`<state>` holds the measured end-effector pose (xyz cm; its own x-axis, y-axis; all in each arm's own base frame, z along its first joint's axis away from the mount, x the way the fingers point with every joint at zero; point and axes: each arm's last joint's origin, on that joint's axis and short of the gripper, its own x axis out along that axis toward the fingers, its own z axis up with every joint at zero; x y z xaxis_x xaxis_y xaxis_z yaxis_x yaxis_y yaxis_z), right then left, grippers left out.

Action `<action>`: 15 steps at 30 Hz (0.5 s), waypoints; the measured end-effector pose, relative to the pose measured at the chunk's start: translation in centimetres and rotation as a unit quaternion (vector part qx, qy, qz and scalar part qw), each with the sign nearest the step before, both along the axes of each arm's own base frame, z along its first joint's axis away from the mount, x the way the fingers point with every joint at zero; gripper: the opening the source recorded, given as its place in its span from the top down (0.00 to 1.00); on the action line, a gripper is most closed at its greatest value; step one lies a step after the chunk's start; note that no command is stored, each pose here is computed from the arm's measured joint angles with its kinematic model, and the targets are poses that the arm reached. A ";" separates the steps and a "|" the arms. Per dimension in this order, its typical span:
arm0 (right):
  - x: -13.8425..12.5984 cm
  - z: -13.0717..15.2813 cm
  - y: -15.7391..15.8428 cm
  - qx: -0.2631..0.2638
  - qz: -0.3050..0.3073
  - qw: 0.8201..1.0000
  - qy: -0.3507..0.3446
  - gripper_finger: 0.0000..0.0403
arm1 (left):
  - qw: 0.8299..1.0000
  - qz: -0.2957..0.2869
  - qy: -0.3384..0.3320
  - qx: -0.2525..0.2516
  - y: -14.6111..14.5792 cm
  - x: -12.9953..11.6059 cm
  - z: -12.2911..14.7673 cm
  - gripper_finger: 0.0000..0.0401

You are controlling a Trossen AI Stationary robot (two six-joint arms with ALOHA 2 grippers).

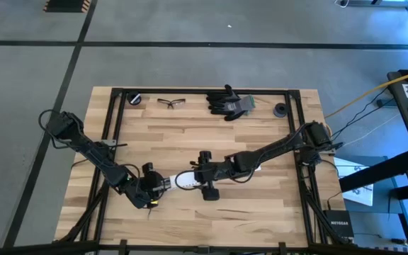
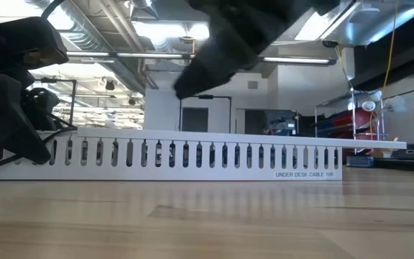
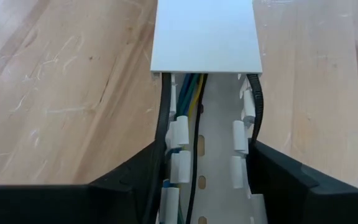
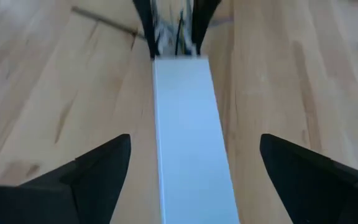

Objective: Ziptie cables
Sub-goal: Close the white cable duct

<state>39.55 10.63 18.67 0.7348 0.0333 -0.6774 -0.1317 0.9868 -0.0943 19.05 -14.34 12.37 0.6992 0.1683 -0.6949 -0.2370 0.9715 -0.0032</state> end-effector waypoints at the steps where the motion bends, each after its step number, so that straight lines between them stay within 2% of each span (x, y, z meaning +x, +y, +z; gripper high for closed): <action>1: -0.2 0.0 -0.1 -0.003 0.000 1.000 0.011 0.15 | 1.000 0.000 0.001 0.000 0.0 0.0 0.0 0.54; 5: -0.6 -0.9 -0.5 -0.004 -0.005 0.998 0.056 0.15 | 1.000 -0.002 0.002 0.001 -0.1 -0.2 0.0 0.52; 12: 0.3 -3.2 -1.3 0.008 -0.006 0.997 0.073 0.15 | 1.000 -0.003 0.004 -0.003 -0.2 -0.2 0.0 0.53; 15: 0.5 -3.7 -1.4 0.009 -0.009 0.997 0.076 0.18 | 1.000 -0.004 0.004 -0.004 -0.2 -0.2 0.0 0.52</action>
